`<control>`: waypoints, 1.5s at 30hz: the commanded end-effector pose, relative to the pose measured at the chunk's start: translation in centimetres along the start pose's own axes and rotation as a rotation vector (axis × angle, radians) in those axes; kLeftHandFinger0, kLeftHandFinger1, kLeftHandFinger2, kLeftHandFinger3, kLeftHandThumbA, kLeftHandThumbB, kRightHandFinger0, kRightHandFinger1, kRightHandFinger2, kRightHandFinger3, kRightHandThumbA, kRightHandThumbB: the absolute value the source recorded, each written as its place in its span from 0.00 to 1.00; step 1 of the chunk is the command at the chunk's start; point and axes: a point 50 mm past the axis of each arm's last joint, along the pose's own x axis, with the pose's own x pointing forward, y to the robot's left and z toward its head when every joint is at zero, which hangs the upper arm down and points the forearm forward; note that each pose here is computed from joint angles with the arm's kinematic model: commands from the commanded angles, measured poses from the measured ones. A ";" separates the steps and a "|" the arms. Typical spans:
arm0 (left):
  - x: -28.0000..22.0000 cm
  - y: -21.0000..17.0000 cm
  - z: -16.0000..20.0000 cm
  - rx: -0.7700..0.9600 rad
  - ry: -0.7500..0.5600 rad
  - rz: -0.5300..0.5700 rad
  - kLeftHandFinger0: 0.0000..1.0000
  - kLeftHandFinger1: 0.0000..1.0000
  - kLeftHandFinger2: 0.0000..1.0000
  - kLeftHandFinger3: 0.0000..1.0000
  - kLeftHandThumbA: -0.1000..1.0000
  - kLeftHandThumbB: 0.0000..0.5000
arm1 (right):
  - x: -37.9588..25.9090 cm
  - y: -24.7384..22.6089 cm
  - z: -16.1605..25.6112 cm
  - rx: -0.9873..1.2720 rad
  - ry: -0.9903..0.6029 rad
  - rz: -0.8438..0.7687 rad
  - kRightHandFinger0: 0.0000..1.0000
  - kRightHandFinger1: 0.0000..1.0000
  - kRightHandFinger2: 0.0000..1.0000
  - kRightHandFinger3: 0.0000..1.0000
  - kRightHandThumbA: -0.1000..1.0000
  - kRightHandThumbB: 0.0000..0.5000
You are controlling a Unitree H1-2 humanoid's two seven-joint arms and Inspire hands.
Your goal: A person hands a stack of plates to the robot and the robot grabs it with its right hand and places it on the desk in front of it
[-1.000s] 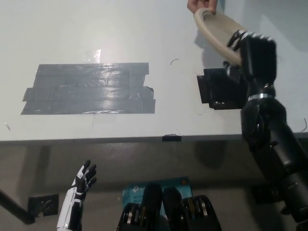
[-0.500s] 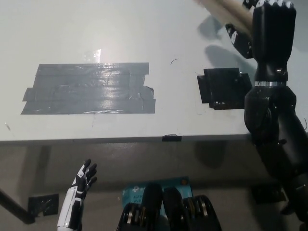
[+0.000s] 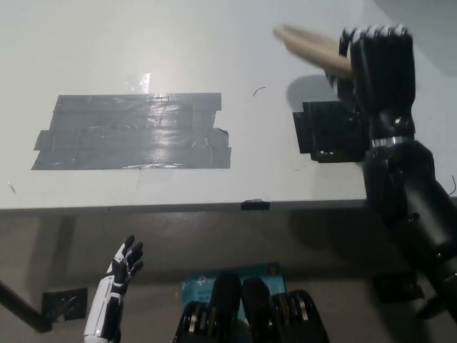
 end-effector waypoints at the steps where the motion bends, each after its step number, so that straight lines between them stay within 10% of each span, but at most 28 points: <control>1: 0.7 0.1 1.1 0.015 -0.042 -0.017 1.00 1.00 1.00 1.00 1.00 0.42 | 0.9 0.8 -1.1 -0.094 -0.103 -0.020 0.00 0.00 0.00 0.10 0.73 0.08; 11: 1.0 0.2 1.2 0.016 -0.046 -0.013 1.00 1.00 1.00 1.00 1.00 0.40 | -1.3 4.6 -1.9 -0.145 -0.169 0.095 0.00 0.00 0.00 0.09 0.65 0.09; 17: 1.3 0.1 1.3 0.019 -0.058 -0.019 1.00 1.00 1.00 1.00 1.00 0.42 | -1.5 4.4 -0.7 -0.069 -0.170 0.090 0.00 0.00 0.00 0.05 0.78 0.05; 19: 1.5 0.1 1.4 0.022 -0.061 -0.018 1.00 1.00 1.00 1.00 1.00 0.41 | -1.5 4.1 -0.4 0.009 -0.155 0.100 0.00 0.00 0.00 0.03 0.80 0.13; 21: 1.5 0.2 1.3 0.024 -0.062 -0.018 1.00 1.00 1.00 1.00 1.00 0.41 | -1.4 3.3 0.1 0.119 -0.155 0.143 0.02 0.05 0.14 0.24 0.93 0.39; 23: 1.5 0.2 1.3 0.030 -0.059 -0.022 1.00 1.00 1.00 1.00 1.00 0.41 | -1.2 2.6 0.5 0.187 -0.166 0.181 0.10 0.16 0.26 0.44 0.94 0.52; 25: 1.7 0.2 1.4 0.036 -0.054 -0.024 1.00 1.00 1.00 1.00 1.00 0.43 | -0.8 1.2 1.0 0.248 -0.192 0.263 0.62 0.61 0.69 0.89 1.00 0.66; 28: 1.9 0.2 1.5 0.040 -0.059 -0.024 1.00 1.00 1.00 1.00 1.00 0.42 | -0.4 -0.5 1.6 0.303 -0.227 0.339 1.00 1.00 1.00 1.00 0.96 0.77; 37: 2.4 0.3 1.8 0.050 -0.058 -0.026 1.00 1.00 1.00 1.00 1.00 0.41 | -0.3 -3.6 2.3 0.338 -0.215 0.618 1.00 1.00 1.00 1.00 0.98 1.00; 45: 3.0 0.5 2.1 0.055 -0.059 -0.033 1.00 1.00 1.00 1.00 1.00 0.43 | -1.0 -7.3 0.1 0.440 -0.139 0.878 1.00 1.00 1.00 1.00 0.88 1.00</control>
